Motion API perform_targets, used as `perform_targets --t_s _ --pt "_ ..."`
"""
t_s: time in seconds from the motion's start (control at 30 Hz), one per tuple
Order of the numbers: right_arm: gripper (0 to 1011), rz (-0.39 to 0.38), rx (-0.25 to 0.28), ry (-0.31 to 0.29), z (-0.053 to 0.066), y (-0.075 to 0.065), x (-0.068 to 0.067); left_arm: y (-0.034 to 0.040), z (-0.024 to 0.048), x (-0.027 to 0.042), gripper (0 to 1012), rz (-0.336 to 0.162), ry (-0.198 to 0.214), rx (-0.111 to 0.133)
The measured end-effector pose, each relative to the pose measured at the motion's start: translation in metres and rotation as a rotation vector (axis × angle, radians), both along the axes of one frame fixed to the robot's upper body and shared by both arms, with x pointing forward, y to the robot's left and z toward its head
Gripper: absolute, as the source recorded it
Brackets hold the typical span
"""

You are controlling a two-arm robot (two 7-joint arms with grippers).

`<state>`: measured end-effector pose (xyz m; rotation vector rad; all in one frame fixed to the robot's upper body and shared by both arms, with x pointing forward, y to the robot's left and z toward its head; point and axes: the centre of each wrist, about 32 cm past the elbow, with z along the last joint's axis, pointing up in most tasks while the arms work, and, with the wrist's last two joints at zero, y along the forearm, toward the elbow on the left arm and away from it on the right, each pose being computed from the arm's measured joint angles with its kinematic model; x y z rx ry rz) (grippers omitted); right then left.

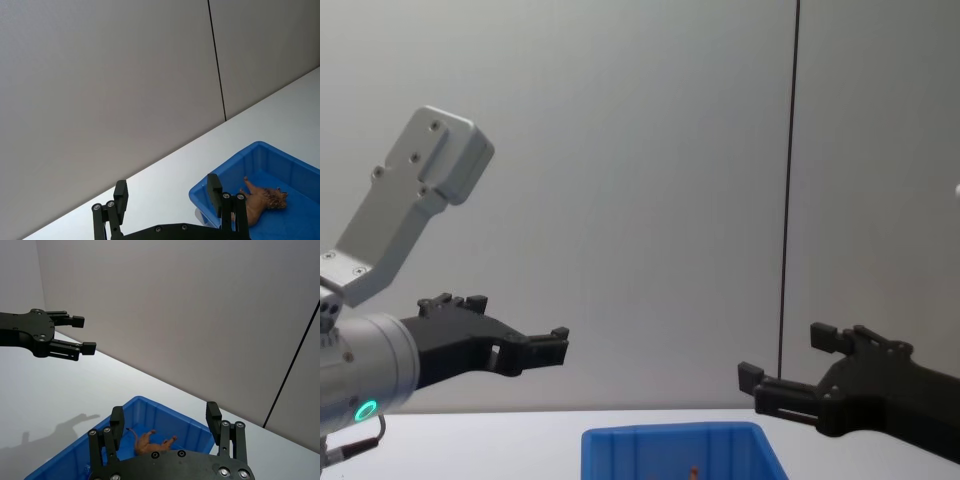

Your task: Pick up the two dolls from the table and place them into the box.

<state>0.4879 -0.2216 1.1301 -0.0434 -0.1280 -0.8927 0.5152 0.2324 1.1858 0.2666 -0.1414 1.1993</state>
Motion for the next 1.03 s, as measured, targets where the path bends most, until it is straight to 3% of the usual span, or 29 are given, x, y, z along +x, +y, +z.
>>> perform_targets --t_s 1.03 --pt "1001 -0.007 0.003 -0.001 0.0003 -0.0016 -0.0018 0.0000 0.0000 0.0000 1001 0.000 0.000 0.000"
